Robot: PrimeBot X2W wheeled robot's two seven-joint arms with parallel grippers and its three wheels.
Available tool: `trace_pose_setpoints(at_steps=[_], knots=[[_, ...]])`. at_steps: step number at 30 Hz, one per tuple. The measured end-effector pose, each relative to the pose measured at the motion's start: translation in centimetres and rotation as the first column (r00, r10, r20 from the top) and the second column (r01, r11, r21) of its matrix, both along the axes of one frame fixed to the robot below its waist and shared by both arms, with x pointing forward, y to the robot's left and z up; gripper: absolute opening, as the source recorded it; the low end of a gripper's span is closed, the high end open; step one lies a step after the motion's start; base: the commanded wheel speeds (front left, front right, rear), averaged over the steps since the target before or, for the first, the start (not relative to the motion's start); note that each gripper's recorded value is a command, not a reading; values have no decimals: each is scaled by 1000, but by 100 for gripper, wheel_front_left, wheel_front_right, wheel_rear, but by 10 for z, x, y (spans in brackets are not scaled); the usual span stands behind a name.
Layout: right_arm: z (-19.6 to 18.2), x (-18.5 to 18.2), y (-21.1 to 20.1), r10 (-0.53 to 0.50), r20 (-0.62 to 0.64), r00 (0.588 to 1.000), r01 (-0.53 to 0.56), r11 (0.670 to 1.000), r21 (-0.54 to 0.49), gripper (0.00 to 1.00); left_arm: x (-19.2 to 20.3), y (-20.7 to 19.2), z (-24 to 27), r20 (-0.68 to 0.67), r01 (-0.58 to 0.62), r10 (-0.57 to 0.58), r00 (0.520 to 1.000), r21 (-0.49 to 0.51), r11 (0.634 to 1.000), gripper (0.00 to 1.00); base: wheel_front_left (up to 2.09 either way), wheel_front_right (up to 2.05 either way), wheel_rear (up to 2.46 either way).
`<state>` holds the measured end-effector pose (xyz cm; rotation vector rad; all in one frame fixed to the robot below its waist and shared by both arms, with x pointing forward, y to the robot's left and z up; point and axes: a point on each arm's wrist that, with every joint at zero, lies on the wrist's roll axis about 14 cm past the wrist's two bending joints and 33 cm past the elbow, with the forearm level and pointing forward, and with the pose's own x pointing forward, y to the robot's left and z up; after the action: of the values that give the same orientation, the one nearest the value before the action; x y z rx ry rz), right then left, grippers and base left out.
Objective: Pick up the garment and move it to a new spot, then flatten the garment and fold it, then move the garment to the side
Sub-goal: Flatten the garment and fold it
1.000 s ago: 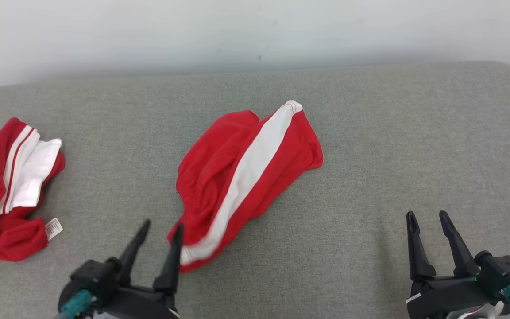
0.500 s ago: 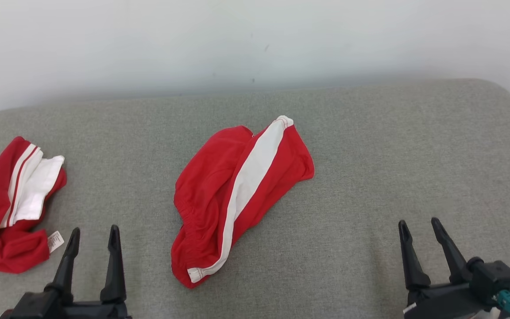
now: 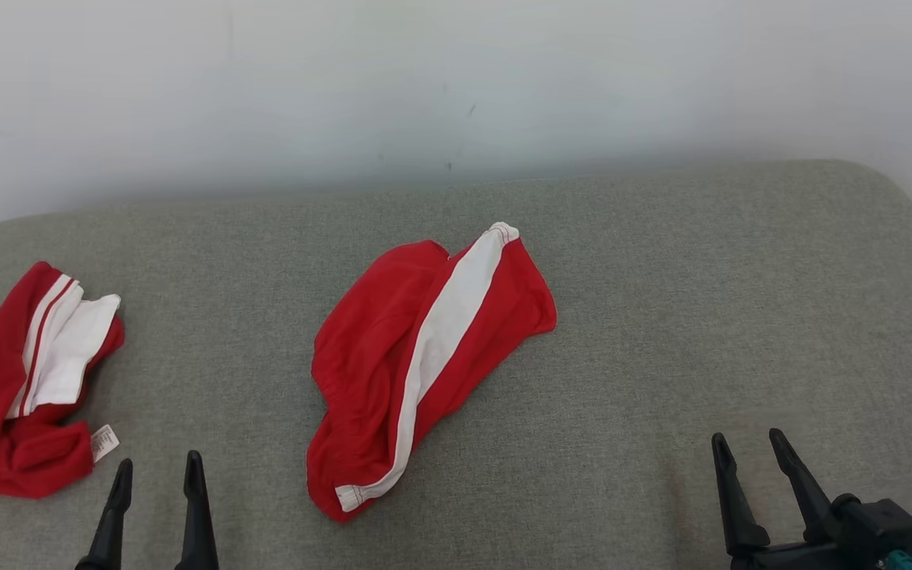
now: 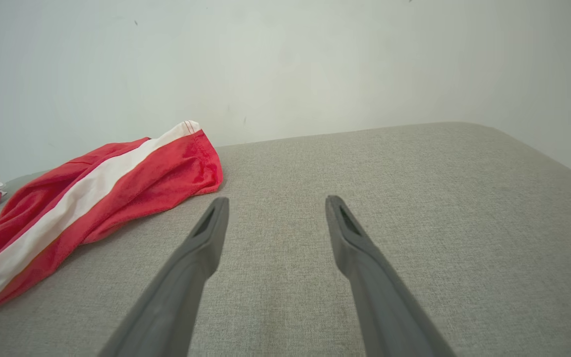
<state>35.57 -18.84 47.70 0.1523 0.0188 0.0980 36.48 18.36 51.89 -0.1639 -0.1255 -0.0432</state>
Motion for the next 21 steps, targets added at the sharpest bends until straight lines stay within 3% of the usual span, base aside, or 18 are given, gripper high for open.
trace_pose_setpoints(at_steps=[9,21], knots=[[5,13,13,56,16,998,-56,998,-10,100,-1,2,-5,-11,-4,5,1000,12,1000,100,0,0,0],[49,114,53,288,80,954,-270,945,-184,100,4,0,-4,-9,-3,3,1000,-13,1000,100,0,0,0]])
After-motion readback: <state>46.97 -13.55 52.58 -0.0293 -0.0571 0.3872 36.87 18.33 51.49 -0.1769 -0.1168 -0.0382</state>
